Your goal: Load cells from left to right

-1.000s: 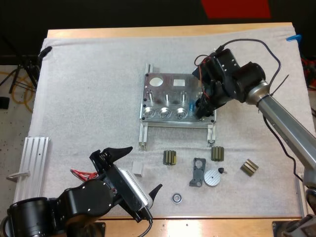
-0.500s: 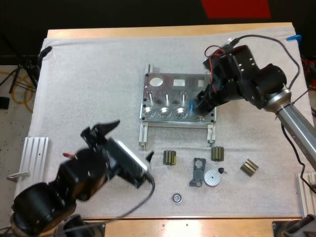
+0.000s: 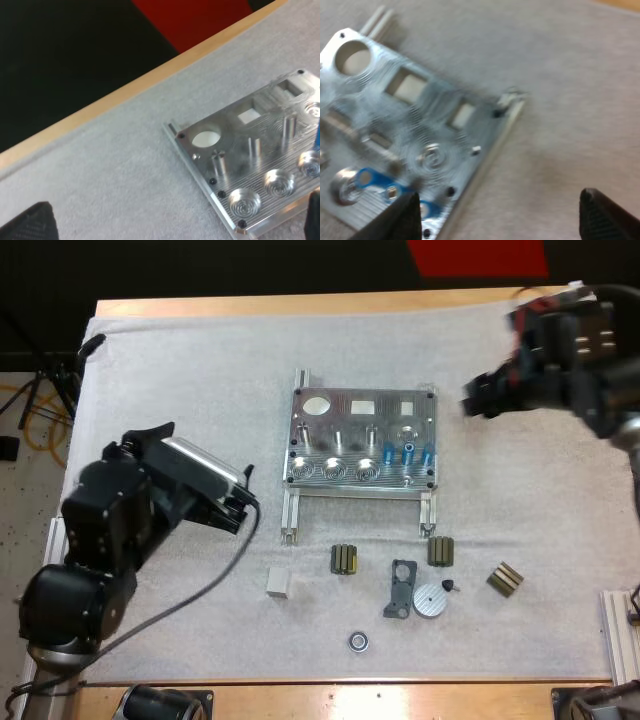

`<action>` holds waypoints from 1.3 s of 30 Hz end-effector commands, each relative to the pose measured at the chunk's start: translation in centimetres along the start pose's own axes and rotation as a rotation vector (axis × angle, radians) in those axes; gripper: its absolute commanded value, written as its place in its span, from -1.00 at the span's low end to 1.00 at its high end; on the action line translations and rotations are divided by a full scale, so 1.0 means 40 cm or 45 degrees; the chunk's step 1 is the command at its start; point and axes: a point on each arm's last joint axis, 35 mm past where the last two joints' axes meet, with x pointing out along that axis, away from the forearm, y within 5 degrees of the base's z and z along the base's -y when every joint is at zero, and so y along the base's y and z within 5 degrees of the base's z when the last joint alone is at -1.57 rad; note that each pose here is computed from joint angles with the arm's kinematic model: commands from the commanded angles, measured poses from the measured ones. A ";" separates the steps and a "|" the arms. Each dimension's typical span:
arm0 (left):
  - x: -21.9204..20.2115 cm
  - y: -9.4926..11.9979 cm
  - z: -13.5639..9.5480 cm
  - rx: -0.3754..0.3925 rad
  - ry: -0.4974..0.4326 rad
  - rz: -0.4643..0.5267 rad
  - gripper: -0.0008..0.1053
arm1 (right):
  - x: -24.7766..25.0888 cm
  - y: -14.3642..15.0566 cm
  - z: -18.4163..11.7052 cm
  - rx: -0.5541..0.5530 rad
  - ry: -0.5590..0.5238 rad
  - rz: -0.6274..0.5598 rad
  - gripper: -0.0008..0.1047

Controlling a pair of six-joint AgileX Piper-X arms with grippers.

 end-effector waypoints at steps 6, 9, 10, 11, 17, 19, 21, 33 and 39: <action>-0.004 0.031 0.002 -0.028 -0.019 0.052 0.85 | -0.152 -0.091 -0.040 0.111 -0.120 -0.197 0.23; -0.004 0.031 0.002 -0.028 -0.019 0.054 0.85 | -0.217 -0.126 -0.069 0.165 -0.154 -0.291 0.23; -0.004 0.031 0.002 -0.028 -0.019 0.054 0.85 | -0.226 -0.129 -0.073 0.173 -0.156 -0.302 0.23; -0.004 0.031 0.002 -0.028 -0.021 0.057 0.85 | -0.252 -0.139 -0.085 0.193 -0.166 -0.337 0.23; -0.005 0.041 0.001 -0.006 -0.006 0.187 0.85 | -0.368 -0.130 -0.122 0.237 -0.220 -0.446 0.23; -0.005 0.044 -0.001 -0.012 0.005 0.237 0.85 | -0.396 -0.114 -0.127 0.231 -0.232 -0.457 0.23; -0.009 0.050 -0.004 -0.034 0.021 0.328 0.85 | -0.432 -0.089 -0.137 0.217 -0.257 -0.478 0.23; -0.154 0.026 -0.025 -0.083 -0.116 0.377 0.85 | -0.470 0.074 -0.318 0.195 -0.277 -0.544 0.23; -0.260 -0.001 -0.083 -0.117 -0.126 0.332 0.85 | -0.505 0.150 -0.390 0.221 -0.420 -0.612 0.23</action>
